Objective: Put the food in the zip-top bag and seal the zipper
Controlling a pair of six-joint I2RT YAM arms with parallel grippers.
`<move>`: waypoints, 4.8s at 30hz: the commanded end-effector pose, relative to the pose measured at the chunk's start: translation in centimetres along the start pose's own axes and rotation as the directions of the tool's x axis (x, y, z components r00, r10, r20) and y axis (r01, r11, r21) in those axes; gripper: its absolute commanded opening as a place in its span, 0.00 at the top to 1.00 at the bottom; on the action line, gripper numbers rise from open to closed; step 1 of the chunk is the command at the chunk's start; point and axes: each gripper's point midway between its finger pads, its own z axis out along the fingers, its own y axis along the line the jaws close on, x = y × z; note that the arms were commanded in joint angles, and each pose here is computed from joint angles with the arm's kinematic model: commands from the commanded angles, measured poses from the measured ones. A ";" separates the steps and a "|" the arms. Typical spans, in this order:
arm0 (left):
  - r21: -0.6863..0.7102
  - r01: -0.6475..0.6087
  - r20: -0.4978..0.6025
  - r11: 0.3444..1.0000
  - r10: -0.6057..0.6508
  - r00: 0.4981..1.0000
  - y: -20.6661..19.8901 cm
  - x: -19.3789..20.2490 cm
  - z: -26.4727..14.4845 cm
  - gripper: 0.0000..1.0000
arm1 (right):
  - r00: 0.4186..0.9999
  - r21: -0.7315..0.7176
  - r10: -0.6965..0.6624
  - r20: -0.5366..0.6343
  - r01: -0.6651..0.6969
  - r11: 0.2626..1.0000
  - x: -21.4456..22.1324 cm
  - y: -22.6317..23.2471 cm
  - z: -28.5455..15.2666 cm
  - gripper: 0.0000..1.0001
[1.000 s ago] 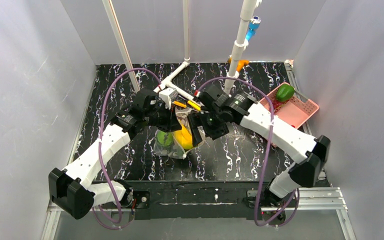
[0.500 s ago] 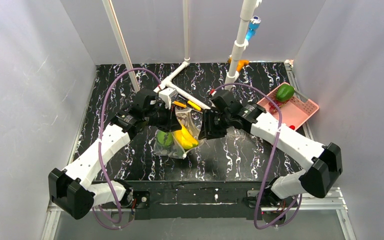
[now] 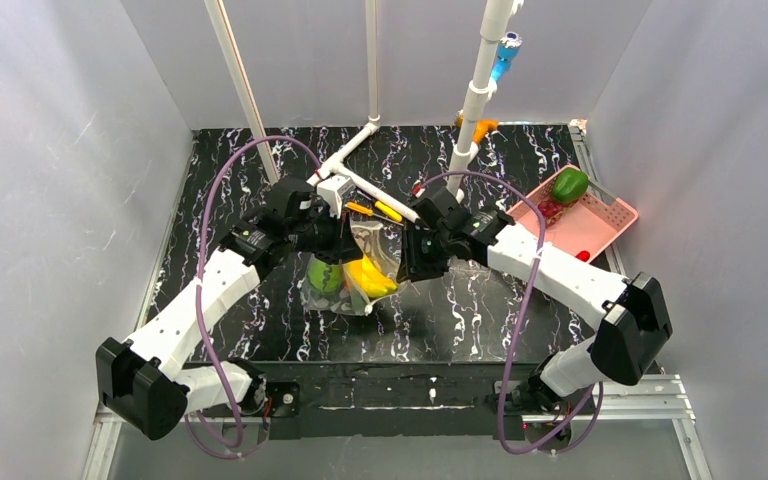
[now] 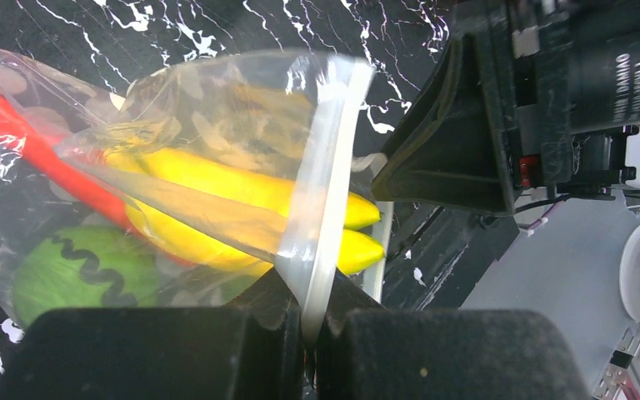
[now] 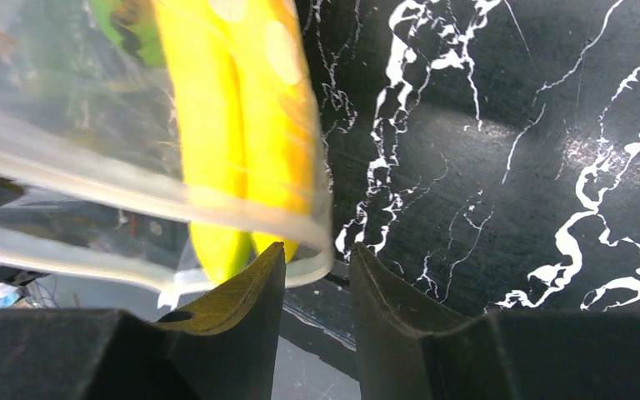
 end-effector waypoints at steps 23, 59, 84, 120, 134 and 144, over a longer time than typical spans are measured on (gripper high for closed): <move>0.086 0.434 0.026 0.897 -0.437 0.899 -6.1 -3.7 -5.0 1.00 | 0.989 -0.221 -0.088 0.118 0.112 0.969 -2.1 7.0 -10.2 0.99; -0.112 0.394 0.117 0.912 -0.382 0.917 0.1 -5.2 -5.1 1.00 | 0.961 -0.072 -0.213 0.179 0.228 0.971 -3.9 4.1 -9.7 0.60; 0.037 0.316 0.100 0.948 -0.318 0.943 2.2 -4.6 -2.5 1.00 | 0.682 0.229 0.319 0.658 -0.584 0.779 -10.6 -23.7 -11.9 0.12; 0.093 0.477 0.018 0.874 -0.481 0.877 4.4 -3.3 -0.9 1.00 | 0.801 0.533 0.388 0.455 -0.594 0.602 -16.0 -43.2 -5.1 0.31; 0.088 0.488 0.004 0.868 -0.490 0.872 4.8 -3.0 -0.4 1.00 | 0.776 0.428 0.367 0.512 -0.601 0.674 -15.1 -39.1 -7.4 0.81; 0.077 0.490 -0.003 0.868 -0.491 0.871 5.1 -2.7 -0.1 1.00 | 0.745 0.364 0.369 0.556 -0.617 0.697 -9.6 -34.4 -10.4 0.99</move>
